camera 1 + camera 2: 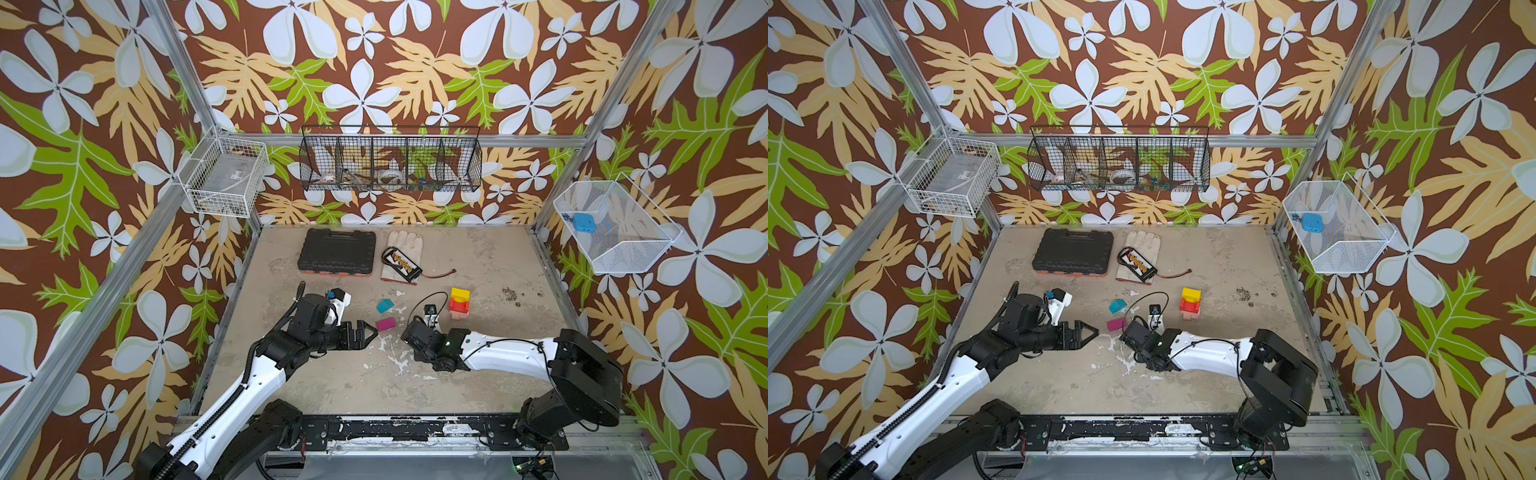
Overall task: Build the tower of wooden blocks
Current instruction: 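Close the right gripper on the orange block and lift it, then carry the orange block with the right gripper over the tower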
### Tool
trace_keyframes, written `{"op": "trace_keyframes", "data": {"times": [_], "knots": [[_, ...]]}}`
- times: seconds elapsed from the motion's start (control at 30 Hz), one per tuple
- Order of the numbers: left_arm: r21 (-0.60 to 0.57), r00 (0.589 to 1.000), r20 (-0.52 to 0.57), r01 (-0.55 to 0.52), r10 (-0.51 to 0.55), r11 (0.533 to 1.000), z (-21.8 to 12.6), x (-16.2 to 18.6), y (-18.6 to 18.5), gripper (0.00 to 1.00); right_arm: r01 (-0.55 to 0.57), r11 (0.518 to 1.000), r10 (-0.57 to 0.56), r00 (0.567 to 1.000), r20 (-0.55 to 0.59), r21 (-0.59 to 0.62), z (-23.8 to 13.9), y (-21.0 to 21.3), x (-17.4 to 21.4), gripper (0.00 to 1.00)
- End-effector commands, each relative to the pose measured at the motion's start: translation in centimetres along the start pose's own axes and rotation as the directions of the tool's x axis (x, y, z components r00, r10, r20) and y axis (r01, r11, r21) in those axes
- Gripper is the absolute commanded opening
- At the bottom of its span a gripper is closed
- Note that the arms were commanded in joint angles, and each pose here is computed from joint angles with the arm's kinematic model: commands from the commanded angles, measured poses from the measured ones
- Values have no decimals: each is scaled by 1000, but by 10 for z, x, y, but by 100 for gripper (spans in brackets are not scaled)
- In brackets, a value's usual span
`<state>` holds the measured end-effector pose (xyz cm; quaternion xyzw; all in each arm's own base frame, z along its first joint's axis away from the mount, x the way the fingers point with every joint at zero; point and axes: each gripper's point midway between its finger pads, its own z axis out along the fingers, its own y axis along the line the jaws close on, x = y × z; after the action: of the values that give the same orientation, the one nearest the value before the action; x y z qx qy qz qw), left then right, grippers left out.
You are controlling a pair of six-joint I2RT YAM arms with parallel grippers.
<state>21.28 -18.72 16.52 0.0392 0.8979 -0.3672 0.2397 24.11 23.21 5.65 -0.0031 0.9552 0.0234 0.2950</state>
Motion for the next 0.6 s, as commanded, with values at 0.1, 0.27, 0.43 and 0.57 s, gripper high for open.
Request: {"op": "trace_keyframes", "data": {"times": [0.1,0.27,0.43,0.57], "knots": [[9,1000,6,-7,7,1000,1,-2,-2,100,-7,997,1,997,73,79,-27,-34,-23,40],[9,1000,7,-6,6,1000,1,-2,-2,100,-23,996,10,991,131,91,-48,-53,-48,39],[12,1000,9,-7,7,1000,0,-2,-3,100,-54,994,38,985,171,93,-60,-75,-75,38],[11,1000,7,-5,5,1000,1,-2,-2,100,-91,991,74,984,165,97,-56,-96,-94,34]]}}
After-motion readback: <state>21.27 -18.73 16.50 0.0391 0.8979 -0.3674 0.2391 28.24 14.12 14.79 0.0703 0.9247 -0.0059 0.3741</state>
